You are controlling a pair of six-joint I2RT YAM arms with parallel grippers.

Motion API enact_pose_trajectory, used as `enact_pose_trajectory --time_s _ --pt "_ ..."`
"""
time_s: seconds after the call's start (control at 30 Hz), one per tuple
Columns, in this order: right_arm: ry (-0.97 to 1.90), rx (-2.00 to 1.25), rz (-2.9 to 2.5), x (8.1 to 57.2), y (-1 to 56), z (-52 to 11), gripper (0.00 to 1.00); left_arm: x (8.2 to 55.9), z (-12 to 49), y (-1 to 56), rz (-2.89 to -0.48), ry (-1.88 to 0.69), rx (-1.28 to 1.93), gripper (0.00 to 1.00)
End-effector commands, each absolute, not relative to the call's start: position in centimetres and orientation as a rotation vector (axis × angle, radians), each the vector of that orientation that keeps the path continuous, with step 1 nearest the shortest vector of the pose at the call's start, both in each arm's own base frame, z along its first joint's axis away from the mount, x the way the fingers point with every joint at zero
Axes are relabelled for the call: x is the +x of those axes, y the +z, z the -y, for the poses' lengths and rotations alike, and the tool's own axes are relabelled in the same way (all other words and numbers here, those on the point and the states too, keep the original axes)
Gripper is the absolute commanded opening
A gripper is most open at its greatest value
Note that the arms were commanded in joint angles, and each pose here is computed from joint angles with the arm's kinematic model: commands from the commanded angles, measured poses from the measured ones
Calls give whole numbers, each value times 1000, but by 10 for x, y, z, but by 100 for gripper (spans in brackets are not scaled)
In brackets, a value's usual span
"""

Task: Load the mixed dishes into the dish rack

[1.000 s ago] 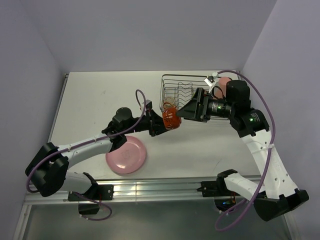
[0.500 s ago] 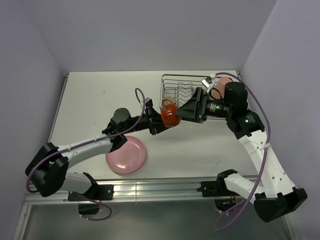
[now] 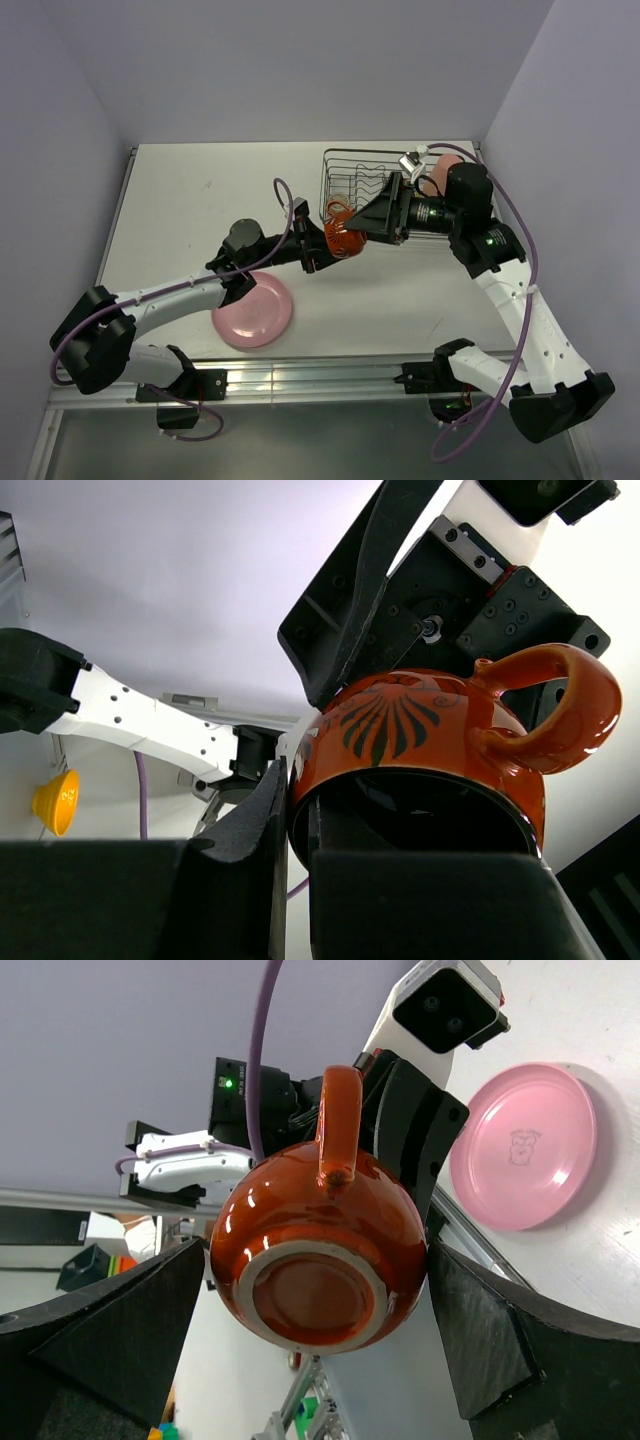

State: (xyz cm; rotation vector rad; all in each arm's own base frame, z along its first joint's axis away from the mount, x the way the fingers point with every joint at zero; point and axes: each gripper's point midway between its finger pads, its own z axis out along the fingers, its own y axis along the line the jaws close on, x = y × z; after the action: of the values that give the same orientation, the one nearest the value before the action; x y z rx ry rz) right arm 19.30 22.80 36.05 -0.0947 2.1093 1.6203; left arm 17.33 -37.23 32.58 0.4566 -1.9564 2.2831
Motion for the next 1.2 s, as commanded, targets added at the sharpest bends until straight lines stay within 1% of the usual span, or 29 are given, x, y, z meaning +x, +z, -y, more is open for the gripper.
enact_pose_trajectory --time_s 0.0,0.37,0.53,0.73,0.8,0.83,0.87,0.9,1.03,1.1,1.13,1.17 --pt "1621 -176 -2056 189 375 -232 100 161 364 373 1842 2472 322 0" --pt "1642 -274 -2069 181 374 -241 100 159 370 371 1844 2449 320 0" --pt "1604 -331 -2122 177 366 -245 100 158 372 365 1860 2422 331 0" --pt "1578 -314 -2146 178 359 -243 100 157 373 359 1877 2403 342 0" --pt "1566 -310 -2150 178 358 -243 97 157 374 357 1880 2397 344 0" --pt "1560 -311 -2148 178 358 -242 95 157 374 357 1880 2395 340 0" --pt "1551 -302 -2157 179 357 -242 90 157 375 357 1882 2391 343 0" --pt "1541 -303 -2159 179 357 -241 87 157 375 356 1883 2390 344 0" --pt "1532 -297 -2148 181 359 -241 79 157 375 355 1887 2388 342 0" --pt "1545 -297 -2137 180 362 -241 65 157 375 354 1888 2385 341 0" --pt "1550 -301 -2132 179 363 -242 57 157 375 354 1888 2385 341 0" --pt "1553 -299 -2130 180 363 -242 29 157 375 352 1887 2379 348 0"
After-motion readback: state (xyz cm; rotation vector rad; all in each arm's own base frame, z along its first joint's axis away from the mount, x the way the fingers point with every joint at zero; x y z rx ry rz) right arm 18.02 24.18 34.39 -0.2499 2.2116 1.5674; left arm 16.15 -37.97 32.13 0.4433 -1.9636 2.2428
